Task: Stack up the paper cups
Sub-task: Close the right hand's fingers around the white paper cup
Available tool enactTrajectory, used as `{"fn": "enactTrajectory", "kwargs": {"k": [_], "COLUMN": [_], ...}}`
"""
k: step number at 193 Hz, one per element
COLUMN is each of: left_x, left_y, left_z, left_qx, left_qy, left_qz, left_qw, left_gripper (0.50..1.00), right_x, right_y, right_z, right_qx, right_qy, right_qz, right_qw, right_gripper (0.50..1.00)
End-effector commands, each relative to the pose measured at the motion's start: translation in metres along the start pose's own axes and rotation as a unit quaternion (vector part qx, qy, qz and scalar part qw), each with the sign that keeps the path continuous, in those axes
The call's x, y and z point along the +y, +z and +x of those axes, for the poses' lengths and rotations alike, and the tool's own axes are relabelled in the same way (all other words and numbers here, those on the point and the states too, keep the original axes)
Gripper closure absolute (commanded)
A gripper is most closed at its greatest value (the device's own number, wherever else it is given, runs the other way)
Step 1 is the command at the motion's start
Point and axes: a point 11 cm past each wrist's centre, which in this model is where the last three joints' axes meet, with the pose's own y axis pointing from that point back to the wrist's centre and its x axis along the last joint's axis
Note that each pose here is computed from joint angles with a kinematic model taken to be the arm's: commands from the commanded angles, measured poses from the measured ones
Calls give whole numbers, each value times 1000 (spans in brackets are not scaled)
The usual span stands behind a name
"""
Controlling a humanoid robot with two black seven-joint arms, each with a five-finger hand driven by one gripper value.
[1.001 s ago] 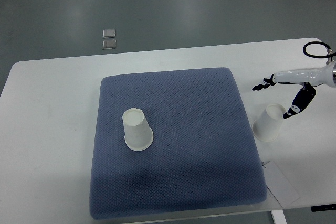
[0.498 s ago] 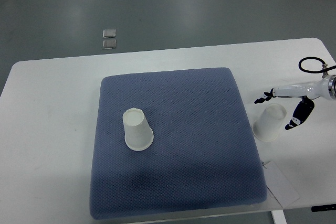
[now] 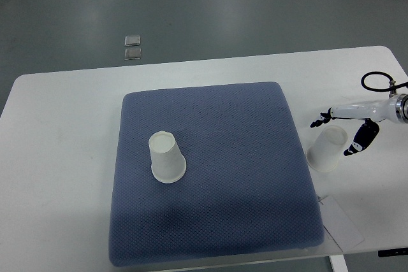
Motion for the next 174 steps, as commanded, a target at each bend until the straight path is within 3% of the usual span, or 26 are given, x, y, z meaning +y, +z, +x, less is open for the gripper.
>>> {"fn": "enactTrajectory", "kwargs": {"k": [1,74,124,134,135,174], "left_x": [0,0,0,0,0,0], "left_y": [0,0,0,0,0,0], "left_z": [0,0,0,0,0,0], "left_qx": [0,0,0,0,0,0], "left_qy": [0,0,0,0,0,0], "left_qz": [0,0,0,0,0,0], "left_qw": [1000,1000,1000,1000,1000,1000], "left_gripper": [500,500,500,500,500,500], "right_x": [0,-2,-5,-5,-5,3], "right_y": [0,2,1,1,1,-9], "right_z": [-1,-3,-1,-1,1,38], "right_qx": [0,-2,-1,-1,1,20], "right_qy": [-1,-3,3,3,8,45], "right_qz": [0,-2,-1,-1,-1,6], "right_qw": [1000,1000,1000,1000,1000,999], "right_gripper": [675,738,920,920,956,965]}}
